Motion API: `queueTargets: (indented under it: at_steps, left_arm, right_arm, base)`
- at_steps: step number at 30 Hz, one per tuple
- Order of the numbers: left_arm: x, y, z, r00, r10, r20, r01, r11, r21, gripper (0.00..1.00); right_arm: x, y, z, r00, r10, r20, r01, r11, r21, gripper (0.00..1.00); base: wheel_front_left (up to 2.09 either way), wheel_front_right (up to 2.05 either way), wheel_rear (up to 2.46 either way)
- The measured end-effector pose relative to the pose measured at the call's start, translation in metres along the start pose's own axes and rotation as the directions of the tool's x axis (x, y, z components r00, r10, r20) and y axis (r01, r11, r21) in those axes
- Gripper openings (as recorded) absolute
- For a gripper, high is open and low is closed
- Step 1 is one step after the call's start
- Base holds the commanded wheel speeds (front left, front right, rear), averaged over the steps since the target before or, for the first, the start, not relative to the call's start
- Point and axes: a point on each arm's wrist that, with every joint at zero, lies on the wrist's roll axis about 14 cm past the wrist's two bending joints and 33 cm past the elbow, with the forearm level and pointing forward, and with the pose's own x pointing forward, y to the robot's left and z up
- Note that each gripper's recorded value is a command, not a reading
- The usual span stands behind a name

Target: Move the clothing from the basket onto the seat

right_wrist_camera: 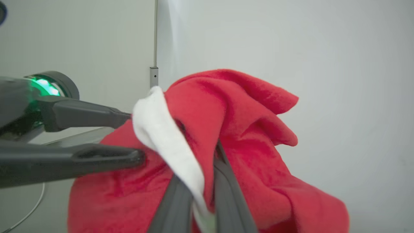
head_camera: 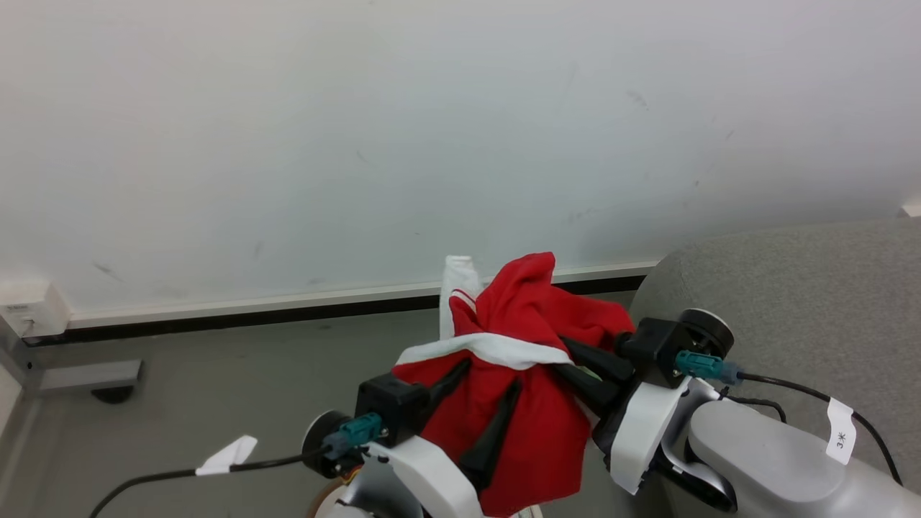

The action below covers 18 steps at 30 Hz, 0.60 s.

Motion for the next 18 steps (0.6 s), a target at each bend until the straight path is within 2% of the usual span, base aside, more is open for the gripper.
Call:
queueTargets:
  at_steps: [18]
  left_arm:
    - [-0.003,-0.001,-0.009,1.000,-0.006,-0.024,0.006,1.000,0.005,1.00]
  right_arm:
    - [-0.007,-0.023,0.006,0.998,-0.061,0.016,0.061,0.998,0.011,0.00]
  base:
    - [0.00,0.00,0.00]
